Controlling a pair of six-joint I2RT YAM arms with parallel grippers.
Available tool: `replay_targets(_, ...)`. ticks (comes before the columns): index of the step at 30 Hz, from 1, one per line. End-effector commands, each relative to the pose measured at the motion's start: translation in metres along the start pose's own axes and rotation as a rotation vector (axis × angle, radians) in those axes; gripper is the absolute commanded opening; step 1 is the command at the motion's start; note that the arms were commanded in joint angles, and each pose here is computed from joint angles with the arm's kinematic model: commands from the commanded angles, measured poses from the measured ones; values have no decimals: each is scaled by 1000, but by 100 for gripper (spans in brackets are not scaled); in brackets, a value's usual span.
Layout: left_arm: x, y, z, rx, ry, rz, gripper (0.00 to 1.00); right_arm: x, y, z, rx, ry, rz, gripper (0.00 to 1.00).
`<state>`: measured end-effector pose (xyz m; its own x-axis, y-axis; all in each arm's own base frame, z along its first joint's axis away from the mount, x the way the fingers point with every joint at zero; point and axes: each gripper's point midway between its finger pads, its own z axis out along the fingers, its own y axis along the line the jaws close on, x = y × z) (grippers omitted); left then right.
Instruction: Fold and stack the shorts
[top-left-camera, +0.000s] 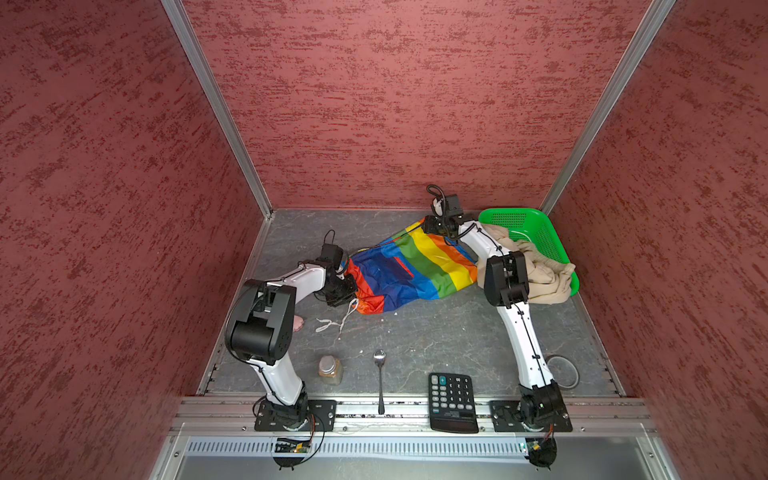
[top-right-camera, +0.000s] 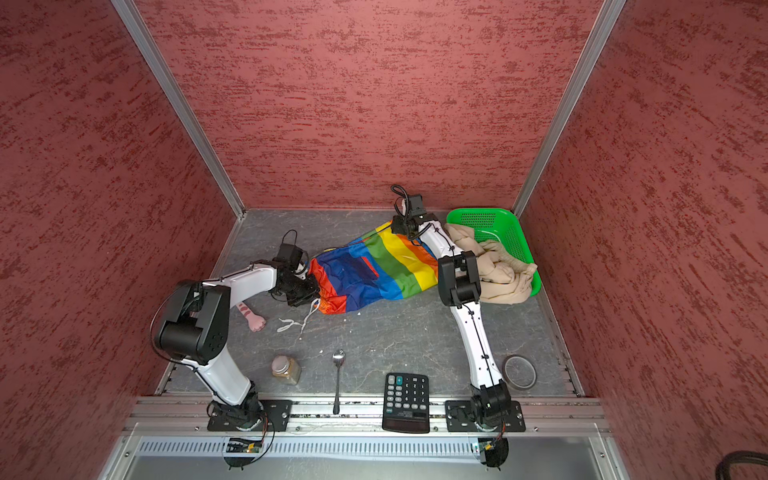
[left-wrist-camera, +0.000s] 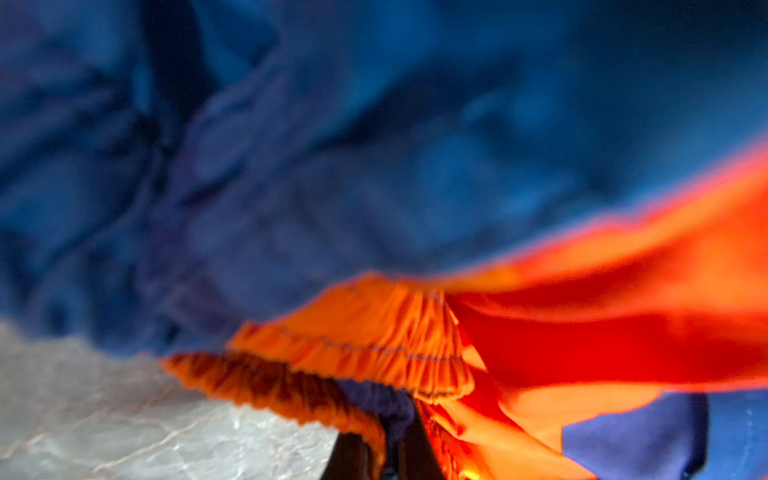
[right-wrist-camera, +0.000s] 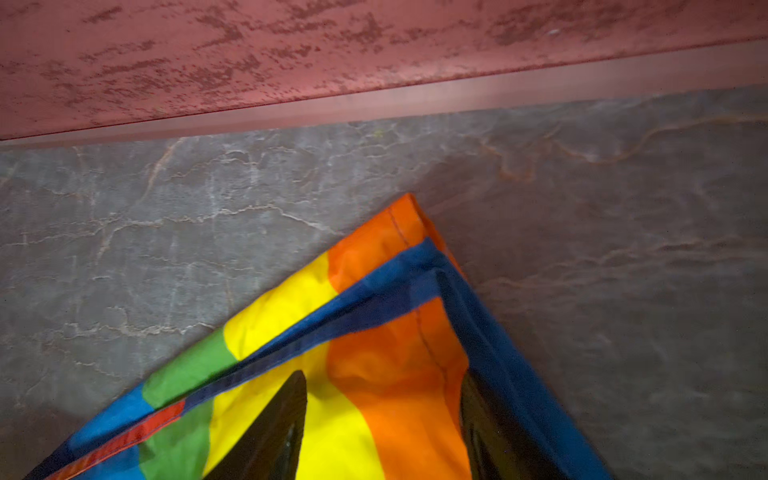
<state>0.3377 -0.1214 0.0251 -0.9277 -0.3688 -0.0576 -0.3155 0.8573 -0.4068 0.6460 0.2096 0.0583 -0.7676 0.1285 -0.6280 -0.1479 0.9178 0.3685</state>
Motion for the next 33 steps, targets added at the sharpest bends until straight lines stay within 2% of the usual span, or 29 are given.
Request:
replay_targets(1,10,10,13,-36,50,6,11,-8,12,1,-60,-35,5,41)
replay_targets(4,12,13,16,-38,59,3,11,-19,10,-1,-58,-75,20,9)
replay_targets(6,14,14,18,-42,65,2,11,-28,8,-3,-54,-105,33,0)
replay_targets(16,21,22,28,-57,100,-4,11,-83,-43,-22,92,-311,144,0)
replay_targets(20,25,27,34,-67,119,-11,11,-83,-48,-9,69,-310,155,0)
replay_targets(23,25,29,37,-69,128,-21,11,-73,-47,3,47,-279,157,15)
replay_targets(24,24,28,37,-68,128,-23,11,-69,-47,6,41,-264,158,22)
replay_targets(25,23,26,36,-65,124,-24,11,-66,-46,7,33,-248,156,33)
replay_targets(27,18,22,32,-57,115,-23,11,-63,-44,3,37,-225,149,43)
replay_targets(30,11,15,23,-56,95,-24,11,-68,-42,-18,86,-209,123,53)
replay_targets(33,4,9,11,-47,67,-19,11,-73,-33,-51,147,-220,82,56)
